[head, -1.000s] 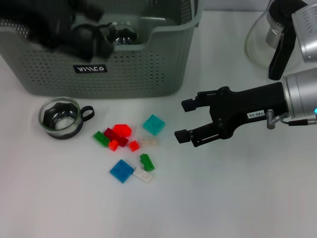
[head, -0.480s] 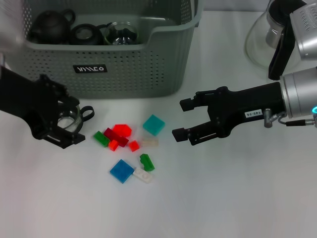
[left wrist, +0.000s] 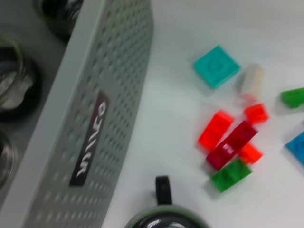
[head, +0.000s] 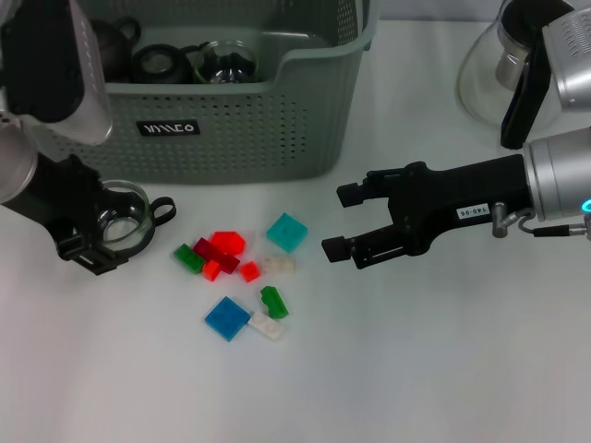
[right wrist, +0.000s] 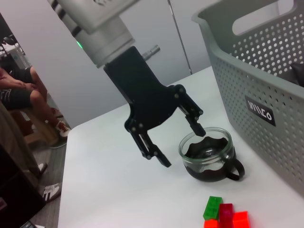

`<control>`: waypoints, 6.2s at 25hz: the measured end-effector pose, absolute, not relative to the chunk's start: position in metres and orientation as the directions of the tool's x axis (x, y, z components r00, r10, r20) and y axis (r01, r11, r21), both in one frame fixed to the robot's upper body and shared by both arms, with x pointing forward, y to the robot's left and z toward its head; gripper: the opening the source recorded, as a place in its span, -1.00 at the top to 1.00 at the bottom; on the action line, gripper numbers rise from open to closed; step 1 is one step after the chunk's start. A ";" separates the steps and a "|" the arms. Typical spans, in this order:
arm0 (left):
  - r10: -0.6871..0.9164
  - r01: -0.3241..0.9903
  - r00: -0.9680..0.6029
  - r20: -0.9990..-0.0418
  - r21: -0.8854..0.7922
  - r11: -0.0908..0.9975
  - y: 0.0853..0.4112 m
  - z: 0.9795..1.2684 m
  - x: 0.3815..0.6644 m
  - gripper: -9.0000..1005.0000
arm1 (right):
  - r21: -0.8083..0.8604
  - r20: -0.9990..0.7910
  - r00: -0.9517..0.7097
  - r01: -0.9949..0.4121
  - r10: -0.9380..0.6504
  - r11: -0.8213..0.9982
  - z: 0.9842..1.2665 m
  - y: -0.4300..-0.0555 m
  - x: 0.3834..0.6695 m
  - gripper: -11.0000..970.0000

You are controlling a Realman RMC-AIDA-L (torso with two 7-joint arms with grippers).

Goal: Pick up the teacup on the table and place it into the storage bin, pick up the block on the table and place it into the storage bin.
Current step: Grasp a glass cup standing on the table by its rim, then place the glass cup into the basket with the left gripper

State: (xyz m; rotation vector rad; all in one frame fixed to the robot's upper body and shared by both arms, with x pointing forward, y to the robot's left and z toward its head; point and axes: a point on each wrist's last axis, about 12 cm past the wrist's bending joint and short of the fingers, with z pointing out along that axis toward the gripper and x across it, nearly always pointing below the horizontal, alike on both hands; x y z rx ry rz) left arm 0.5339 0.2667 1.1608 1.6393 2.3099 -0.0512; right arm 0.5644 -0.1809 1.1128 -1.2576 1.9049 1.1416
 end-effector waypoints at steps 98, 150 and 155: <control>0.489 0.783 -0.537 -0.688 -0.190 0.592 0.286 1.294 0.610 0.90 | 0.356 -0.812 -0.404 -0.915 -0.420 0.193 1.112 -0.185 0.564 -0.95; 0.512 0.555 -0.565 -0.647 0.162 0.816 0.256 1.231 0.669 -0.30 | 0.349 -0.816 -0.393 -0.920 -0.423 0.180 1.114 -0.180 0.565 -0.95; 0.426 0.546 -0.543 -0.724 0.080 0.834 0.280 1.265 0.637 -0.43 | 0.344 -0.818 -0.387 -0.922 -0.425 0.177 1.115 -0.180 0.566 -0.95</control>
